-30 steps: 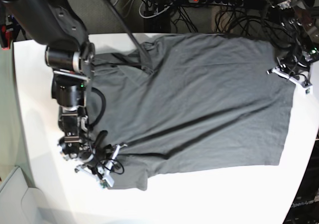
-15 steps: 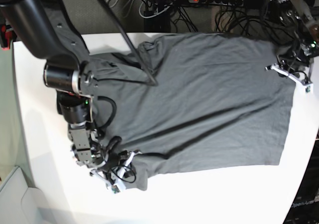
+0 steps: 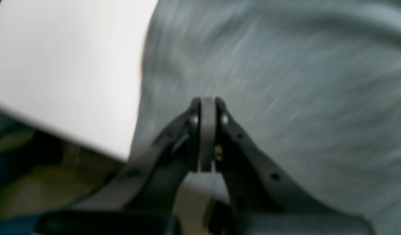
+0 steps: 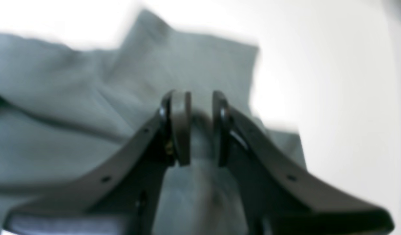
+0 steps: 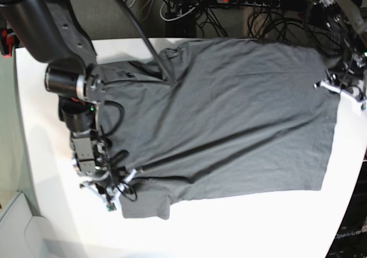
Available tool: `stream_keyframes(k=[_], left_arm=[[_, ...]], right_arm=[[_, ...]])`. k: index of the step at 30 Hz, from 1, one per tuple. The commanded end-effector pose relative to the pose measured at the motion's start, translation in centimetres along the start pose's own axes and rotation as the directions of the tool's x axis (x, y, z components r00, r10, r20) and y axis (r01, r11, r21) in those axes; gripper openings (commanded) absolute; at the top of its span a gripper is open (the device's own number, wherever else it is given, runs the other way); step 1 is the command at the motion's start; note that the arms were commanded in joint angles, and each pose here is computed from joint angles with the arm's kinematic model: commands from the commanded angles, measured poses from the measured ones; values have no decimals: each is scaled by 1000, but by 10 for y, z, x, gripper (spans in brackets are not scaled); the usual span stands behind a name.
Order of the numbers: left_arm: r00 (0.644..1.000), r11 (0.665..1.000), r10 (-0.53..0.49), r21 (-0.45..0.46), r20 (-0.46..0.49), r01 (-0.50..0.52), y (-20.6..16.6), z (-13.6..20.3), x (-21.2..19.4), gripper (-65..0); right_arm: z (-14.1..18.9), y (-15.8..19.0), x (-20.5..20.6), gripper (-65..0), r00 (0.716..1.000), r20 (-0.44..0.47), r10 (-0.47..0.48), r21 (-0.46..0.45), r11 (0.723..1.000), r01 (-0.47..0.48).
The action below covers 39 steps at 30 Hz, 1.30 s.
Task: Layout the t-shirt on the table in an organized manner, then fold the t-shirt properly
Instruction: 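Grasp the shirt's hem with the right gripper and pull it outward, then move both grippers to the shirt's shoulder corners and grasp them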
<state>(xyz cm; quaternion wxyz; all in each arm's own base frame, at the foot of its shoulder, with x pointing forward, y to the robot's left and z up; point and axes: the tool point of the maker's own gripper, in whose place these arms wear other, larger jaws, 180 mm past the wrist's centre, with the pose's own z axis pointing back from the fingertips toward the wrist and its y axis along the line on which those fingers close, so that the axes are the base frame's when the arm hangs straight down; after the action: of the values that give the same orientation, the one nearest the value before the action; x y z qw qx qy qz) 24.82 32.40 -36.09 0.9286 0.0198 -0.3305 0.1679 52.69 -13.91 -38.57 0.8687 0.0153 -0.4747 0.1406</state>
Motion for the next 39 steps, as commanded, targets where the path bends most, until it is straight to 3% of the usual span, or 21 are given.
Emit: stream_keyframes(k=[1, 5, 8, 15, 17, 22, 27, 34, 39], left_arm=[[999, 1000, -23, -12, 41, 24, -7, 1, 17, -645], [999, 997, -32, -71, 29, 34, -31, -18, 28, -645], [1000, 994, -8, -110, 11, 9, -43, -34, 36, -645], [994, 975, 93, -209, 64, -78, -72, -60, 102, -645], [989, 970, 122, -220, 83, -101, -76, -72, 117, -645], [996, 979, 40, -201, 82, -23, -105, -120, 128, -645], [998, 982, 17, -188, 58, -6, -117, -153, 114, -645], [997, 989, 64, -137, 37, -58, -83, -178, 80, -645], [992, 992, 76, -104, 105, -65, -60, -175, 98, -645]], right_arm=[[4, -24, 35, -543, 997, 80, 4, -45, 999, 0], [14, -46, 16, -543, 997, 78, -11, -64, 998, 16], [27, -45, 11, -543, 992, 122, -27, -7, 1000, 28], [65, -56, -10, -543, 989, 122, 85, -79, 994, -76], [76, -49, -9, -543, 983, 144, 118, -59, 992, -110], [105, -35, -8, -543, 961, 191, 200, -43, 980, -195], [129, -33, -15, -543, 952, 164, 258, -79, 966, -248], [148, -33, -29, -543, 951, 88, 297, -105, 952, -287], [154, -31, -42, -543, 952, 41, 302, -103, 949, -297]])
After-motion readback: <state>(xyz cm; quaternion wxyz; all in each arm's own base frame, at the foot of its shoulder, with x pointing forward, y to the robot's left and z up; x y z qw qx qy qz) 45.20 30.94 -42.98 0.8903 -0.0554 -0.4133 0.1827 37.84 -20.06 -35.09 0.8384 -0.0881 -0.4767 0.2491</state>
